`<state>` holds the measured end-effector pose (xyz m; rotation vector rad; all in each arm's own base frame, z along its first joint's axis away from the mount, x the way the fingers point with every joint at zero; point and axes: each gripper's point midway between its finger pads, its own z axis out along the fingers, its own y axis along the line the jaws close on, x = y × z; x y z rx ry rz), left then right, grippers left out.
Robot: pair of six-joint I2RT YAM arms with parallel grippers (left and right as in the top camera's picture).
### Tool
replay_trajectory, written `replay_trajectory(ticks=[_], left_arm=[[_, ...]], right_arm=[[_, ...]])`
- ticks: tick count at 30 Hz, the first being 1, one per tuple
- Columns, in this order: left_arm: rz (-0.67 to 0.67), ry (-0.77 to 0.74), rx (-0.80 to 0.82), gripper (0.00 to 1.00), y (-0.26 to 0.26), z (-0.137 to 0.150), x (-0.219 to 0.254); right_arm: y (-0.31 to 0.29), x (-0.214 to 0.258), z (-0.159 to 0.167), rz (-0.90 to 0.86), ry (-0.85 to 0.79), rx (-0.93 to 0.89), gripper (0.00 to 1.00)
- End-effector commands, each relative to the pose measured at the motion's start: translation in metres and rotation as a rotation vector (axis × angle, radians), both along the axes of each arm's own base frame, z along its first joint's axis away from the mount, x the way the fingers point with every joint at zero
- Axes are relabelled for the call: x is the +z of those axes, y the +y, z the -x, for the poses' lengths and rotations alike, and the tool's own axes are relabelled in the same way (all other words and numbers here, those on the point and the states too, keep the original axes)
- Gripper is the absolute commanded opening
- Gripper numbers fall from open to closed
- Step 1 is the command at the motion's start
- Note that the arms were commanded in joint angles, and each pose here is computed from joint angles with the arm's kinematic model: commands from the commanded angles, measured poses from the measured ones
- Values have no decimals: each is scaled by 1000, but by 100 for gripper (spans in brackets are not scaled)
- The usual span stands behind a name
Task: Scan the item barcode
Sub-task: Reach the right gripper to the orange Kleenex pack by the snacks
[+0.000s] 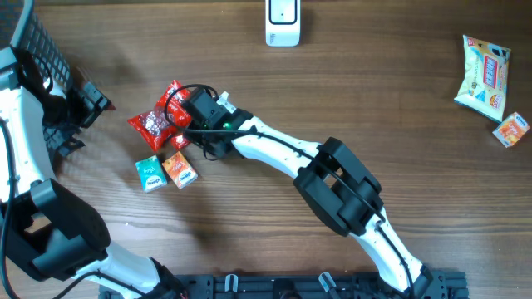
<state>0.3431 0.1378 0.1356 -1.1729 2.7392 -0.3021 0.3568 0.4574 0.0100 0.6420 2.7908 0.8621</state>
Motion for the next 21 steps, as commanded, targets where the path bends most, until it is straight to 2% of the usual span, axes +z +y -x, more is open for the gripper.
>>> replay_trajectory(ticks=[1,4,6,10,14,17,21], left_arm=[[6,-6,31,100,3,0,4],[6,-6,31,100,2,0,4],[6,-6,31,100,2,0,4],[6,-6,31,100,2,0,4],[6,-6,31,100,3,0,4],[6,-6,31,100,2,0,4],[22,16,31,100,-1,5,3]], right_arm=[[-29,-39,-12,100,30,-56,35],[-41,-41,-21,115,30,-67,22],[-47,-42,-26,122,33,-77,21],[-60,-43,-34,138,37,-80,4],[-60,-42,-34,127,40,-10,5],[-51,-21,-36,126,-35,152,13],[-53,20,-36,149,-129,269,20]])
